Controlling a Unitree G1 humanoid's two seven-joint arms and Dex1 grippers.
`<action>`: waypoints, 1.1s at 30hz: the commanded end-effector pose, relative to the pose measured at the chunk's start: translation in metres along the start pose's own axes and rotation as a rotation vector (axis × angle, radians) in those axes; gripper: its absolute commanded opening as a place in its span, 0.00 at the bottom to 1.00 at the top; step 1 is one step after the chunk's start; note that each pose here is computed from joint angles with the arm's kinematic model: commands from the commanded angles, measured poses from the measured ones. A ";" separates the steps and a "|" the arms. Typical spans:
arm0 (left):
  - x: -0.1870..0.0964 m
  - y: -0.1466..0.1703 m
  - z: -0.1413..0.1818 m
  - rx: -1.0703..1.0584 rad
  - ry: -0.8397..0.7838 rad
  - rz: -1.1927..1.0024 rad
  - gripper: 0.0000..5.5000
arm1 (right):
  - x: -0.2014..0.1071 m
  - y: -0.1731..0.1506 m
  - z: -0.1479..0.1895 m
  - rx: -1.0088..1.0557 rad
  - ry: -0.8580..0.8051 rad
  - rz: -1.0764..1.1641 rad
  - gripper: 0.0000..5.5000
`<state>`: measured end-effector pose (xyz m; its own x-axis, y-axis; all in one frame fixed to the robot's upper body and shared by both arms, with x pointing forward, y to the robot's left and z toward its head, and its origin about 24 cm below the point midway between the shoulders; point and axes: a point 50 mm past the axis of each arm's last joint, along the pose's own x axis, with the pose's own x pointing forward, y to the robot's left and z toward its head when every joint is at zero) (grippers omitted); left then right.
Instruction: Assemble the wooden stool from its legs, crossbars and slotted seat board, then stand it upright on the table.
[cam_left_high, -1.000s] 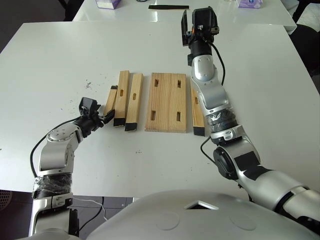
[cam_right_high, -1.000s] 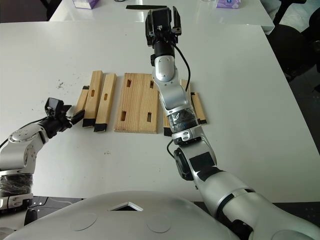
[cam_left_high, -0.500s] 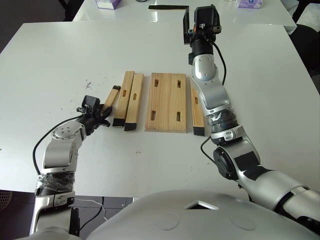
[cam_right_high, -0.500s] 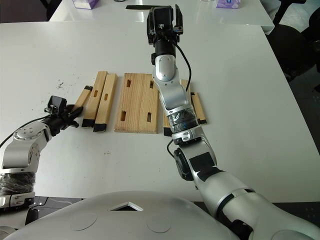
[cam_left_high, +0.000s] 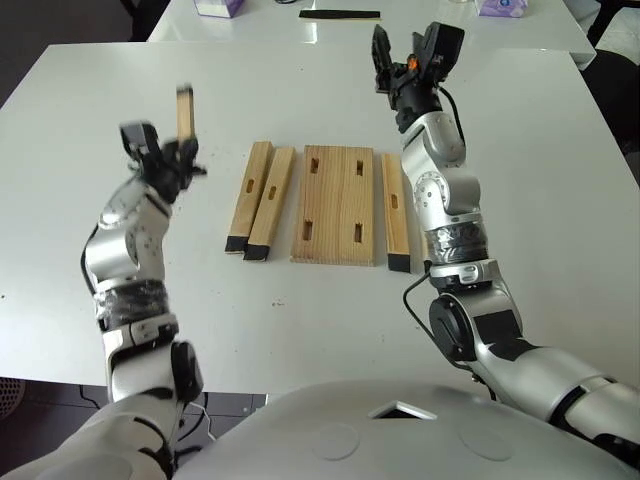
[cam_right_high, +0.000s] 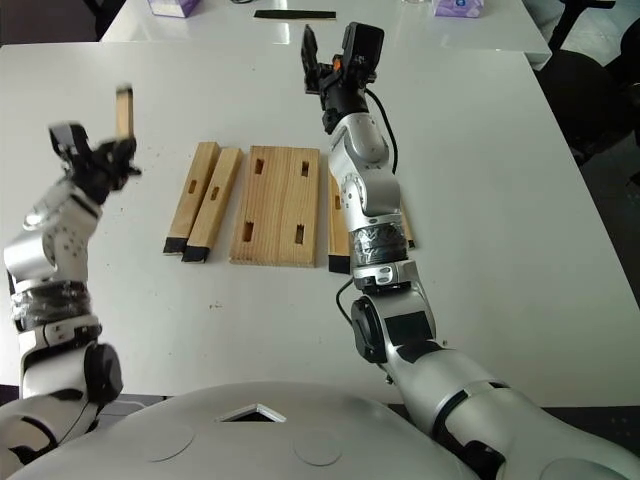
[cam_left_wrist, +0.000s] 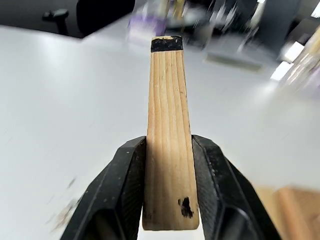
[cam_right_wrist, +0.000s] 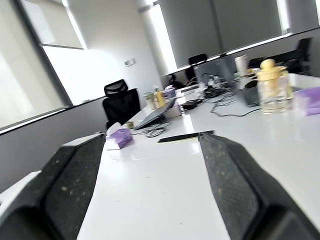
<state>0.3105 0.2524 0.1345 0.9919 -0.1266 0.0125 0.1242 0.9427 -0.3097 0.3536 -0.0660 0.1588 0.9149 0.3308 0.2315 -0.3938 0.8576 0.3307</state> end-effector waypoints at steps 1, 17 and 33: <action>0.005 -0.053 0.030 -0.136 -0.136 -0.338 0.24 | -0.008 0.010 0.021 0.061 0.062 0.389 0.62; -0.043 -0.118 0.034 -0.202 -0.084 -1.045 0.24 | -0.047 0.013 0.099 0.291 0.187 1.010 0.62; -0.056 -0.122 0.013 -0.223 -0.002 -1.116 0.24 | -0.047 0.016 0.106 0.287 0.208 1.042 0.55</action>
<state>0.2430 0.1493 0.1840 0.3525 -0.8504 0.3906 0.9232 0.2479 -0.2935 0.2959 -0.1112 0.2423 0.1369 0.9239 0.3572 -0.9580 0.0317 0.2851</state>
